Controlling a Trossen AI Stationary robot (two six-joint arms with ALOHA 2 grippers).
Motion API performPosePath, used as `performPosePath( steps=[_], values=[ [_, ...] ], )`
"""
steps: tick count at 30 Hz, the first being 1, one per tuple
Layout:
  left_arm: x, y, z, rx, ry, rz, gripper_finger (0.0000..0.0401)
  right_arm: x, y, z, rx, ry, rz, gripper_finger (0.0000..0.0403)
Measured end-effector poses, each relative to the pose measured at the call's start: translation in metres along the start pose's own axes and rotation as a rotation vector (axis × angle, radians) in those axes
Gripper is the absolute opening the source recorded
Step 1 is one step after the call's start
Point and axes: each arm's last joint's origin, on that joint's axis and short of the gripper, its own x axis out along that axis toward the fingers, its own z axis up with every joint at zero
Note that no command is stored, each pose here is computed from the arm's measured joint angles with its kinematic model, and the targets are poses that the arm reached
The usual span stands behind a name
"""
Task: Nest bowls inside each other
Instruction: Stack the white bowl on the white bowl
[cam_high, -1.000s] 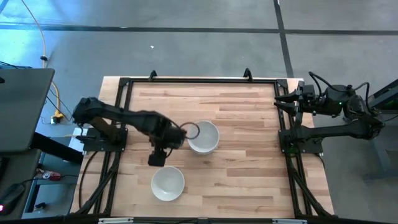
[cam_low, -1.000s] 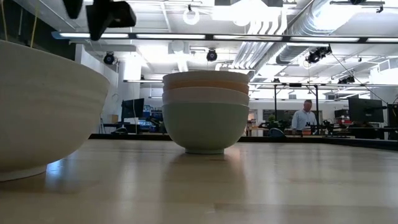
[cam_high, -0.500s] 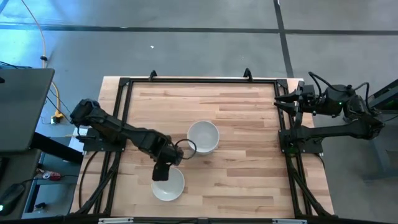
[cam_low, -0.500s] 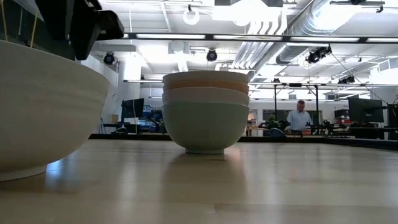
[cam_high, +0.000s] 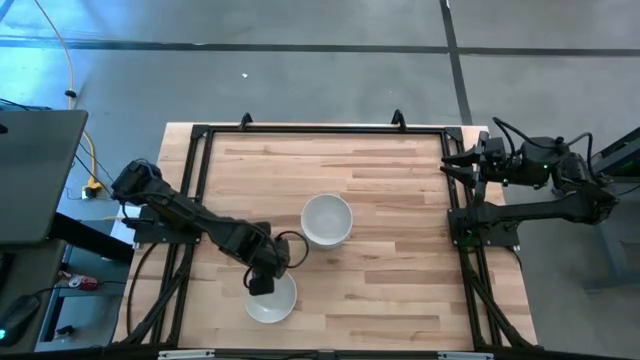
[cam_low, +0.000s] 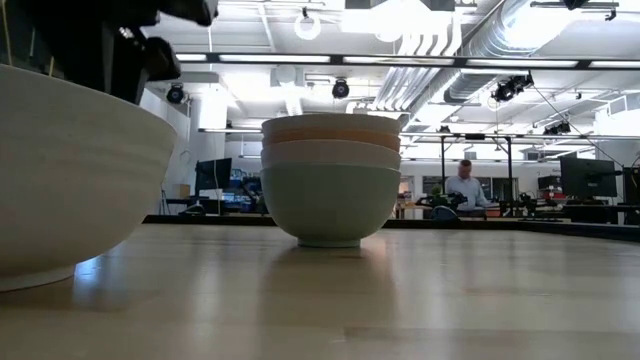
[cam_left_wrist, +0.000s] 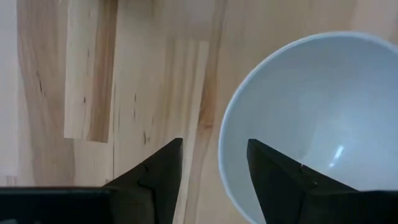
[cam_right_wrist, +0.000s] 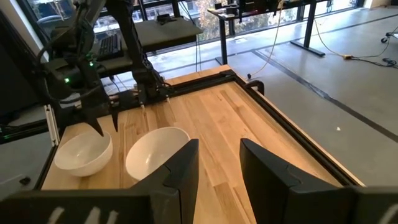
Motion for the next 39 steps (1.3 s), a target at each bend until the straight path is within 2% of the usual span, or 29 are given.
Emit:
performPosePath(
  steps=[7,14,24,28,35,39],
  values=[
    [0.018,0.001,-0.01,-0.031,0.014,-0.002,0.017,0.0,0.0,0.0,0.0,0.002,0.013,0.011],
    [0.023,0.0,-0.01,-0.036,-0.011,-0.019,0.017,0.0,0.0,0.0,0.0,0.002,0.013,0.011],
    [0.035,0.002,-0.017,-0.051,0.026,-0.054,0.0166,0.0,0.0,0.0,0.008,0.002,0.013,0.011],
    [0.035,0.003,-0.016,-0.051,0.027,-0.061,0.0132,0.0,0.0,0.0,0.008,0.002,0.013,0.011],
    [0.036,0.005,-0.015,-0.036,0.038,-0.078,0.0012,0.0,0.0,0.0,0.008,0.002,0.013,0.011],
    [0.036,0.005,-0.015,-0.031,0.046,-0.088,0.0011,0.0,0.0,0.0,0.008,0.002,0.013,0.011]
  ],
)
